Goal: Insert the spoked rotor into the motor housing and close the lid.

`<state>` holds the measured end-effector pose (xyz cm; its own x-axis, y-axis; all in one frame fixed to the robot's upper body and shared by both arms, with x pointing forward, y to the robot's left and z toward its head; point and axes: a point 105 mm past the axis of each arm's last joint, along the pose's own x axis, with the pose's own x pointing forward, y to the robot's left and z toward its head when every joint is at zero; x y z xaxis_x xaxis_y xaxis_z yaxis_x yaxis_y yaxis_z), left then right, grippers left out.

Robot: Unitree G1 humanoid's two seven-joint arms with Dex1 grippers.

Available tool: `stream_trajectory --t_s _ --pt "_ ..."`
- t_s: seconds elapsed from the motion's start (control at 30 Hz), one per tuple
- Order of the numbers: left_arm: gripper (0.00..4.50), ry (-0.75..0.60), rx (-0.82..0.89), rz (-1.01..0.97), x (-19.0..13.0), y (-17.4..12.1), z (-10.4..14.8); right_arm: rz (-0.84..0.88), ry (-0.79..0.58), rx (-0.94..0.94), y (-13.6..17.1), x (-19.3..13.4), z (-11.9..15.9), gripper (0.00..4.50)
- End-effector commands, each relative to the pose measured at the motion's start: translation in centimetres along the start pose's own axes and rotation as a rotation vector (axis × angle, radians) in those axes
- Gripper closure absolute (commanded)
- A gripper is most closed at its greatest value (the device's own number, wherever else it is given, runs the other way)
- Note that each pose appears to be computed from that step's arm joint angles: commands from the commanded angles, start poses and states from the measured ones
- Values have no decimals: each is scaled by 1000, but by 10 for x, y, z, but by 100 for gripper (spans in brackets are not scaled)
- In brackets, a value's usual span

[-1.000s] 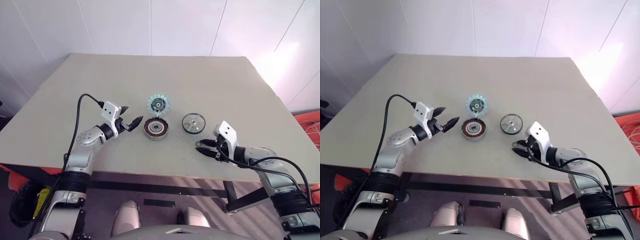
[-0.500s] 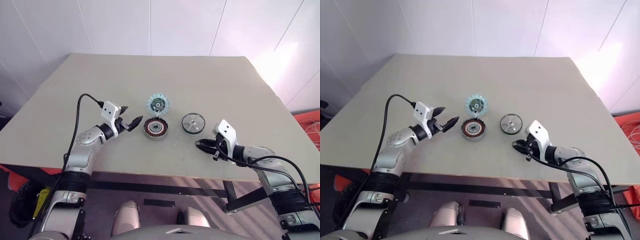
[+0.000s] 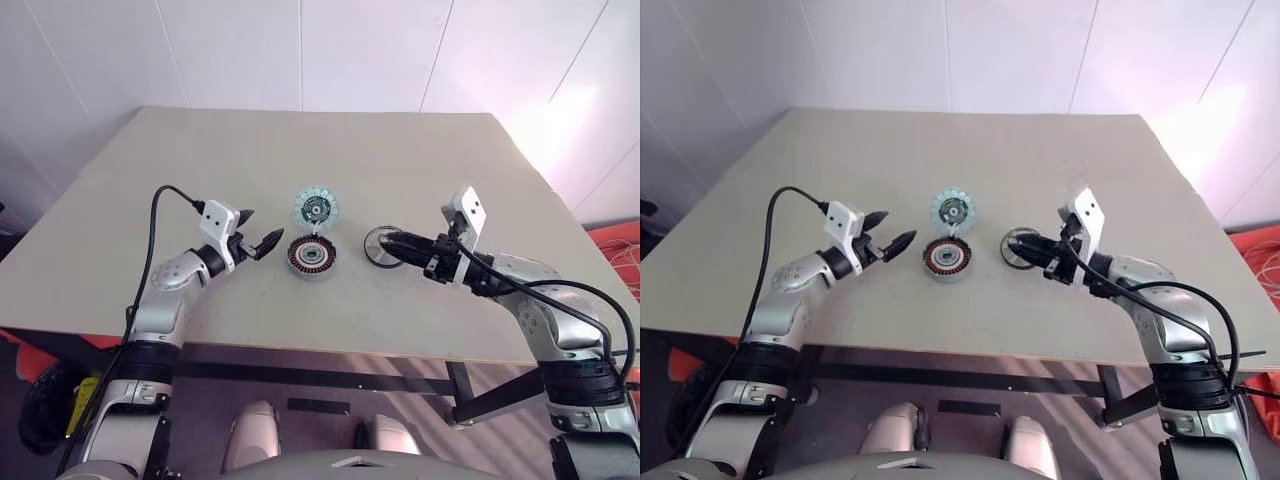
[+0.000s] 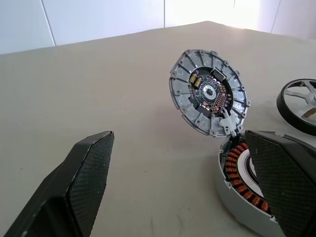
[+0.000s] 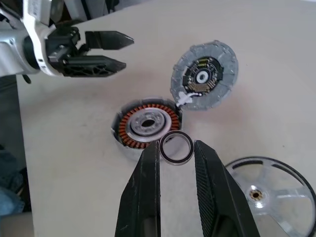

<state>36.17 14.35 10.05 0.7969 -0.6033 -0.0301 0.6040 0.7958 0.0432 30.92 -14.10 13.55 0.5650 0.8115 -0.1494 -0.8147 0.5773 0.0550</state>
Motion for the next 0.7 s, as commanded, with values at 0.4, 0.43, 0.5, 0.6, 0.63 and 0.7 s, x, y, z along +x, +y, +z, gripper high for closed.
stream_trajectory --t_s 0.4,0.43,0.5,0.6,0.63,0.7 --pt "0 -41 61 31 -7 13 19 85 123 -83 13 83 -24 384" --pt "0 -41 62 35 -7 14 19 96 128 -84 16 87 -25 384" --pt "0 -39 65 42 -9 15 19 116 137 -87 20 95 -28 384" --pt "0 -39 67 48 -11 16 19 133 134 -78 24 105 -30 384" --pt "0 -40 68 50 -11 17 19 133 135 -76 24 107 -30 384" --pt "0 -40 69 52 -12 17 19 131 140 -78 23 111 -32 384"
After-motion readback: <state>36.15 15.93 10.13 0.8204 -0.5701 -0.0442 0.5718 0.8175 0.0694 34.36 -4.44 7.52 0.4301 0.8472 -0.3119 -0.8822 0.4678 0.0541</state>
